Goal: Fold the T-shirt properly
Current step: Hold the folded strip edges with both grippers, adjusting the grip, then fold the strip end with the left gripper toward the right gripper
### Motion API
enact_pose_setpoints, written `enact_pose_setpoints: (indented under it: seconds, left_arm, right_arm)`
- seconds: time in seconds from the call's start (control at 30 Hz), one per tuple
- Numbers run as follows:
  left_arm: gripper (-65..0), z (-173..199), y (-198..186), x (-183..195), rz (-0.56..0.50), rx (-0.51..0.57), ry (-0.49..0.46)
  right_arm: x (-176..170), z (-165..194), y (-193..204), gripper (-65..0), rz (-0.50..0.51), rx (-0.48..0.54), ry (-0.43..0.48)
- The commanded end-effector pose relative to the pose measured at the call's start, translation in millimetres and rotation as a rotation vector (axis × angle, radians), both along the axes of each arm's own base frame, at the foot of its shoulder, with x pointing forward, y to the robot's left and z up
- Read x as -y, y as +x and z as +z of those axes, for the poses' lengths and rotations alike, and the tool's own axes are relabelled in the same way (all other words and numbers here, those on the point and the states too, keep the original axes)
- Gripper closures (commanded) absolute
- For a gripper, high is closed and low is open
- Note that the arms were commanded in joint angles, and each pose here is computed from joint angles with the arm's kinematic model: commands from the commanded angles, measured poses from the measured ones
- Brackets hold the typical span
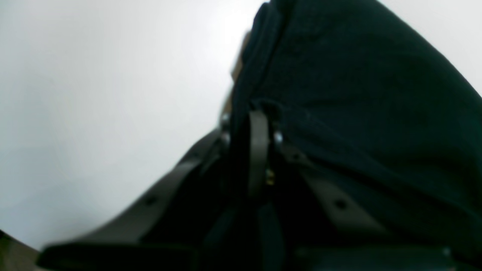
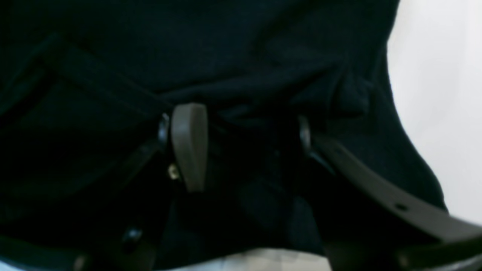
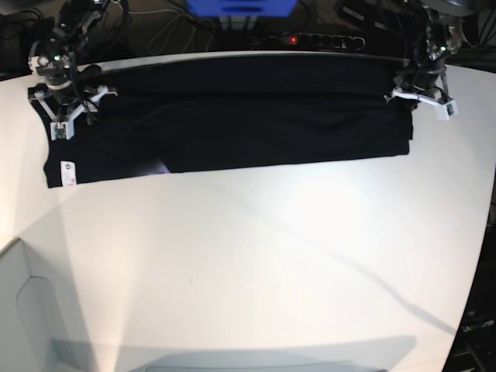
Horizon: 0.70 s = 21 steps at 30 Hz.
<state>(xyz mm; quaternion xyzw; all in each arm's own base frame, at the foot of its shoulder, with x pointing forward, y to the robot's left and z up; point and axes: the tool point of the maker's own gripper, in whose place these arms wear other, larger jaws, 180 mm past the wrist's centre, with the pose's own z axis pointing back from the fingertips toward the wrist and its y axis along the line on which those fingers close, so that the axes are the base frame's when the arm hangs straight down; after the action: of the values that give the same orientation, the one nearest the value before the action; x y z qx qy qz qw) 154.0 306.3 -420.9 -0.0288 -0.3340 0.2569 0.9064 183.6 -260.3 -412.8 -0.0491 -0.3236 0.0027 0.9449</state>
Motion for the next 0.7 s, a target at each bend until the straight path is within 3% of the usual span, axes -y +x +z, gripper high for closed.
enact_pose_setpoints:
  seconds: [0.0,0.3,0.4,0.67]
  left_arm:
    - [0.0,-5,-11,-3,-0.004,-0.057,0.01]
    - [0.0,68,29,38,-0.135,0.148,0.041]
    - [0.0,85,41,77,-0.227,0.207,0.004]
    - [0.0,70,39,191,-0.467,0.195,-0.203]
  right_arm:
    - [1,5,4,-30.9,0.013,0.014,-0.011]
    - [1,7,8,-31.0,0.013,0.025,-0.011]
    - [1,7,9,-31.0,0.013,0.028,-0.011]
    - [1,10,16,-31.0,0.013,0.042,-0.011]
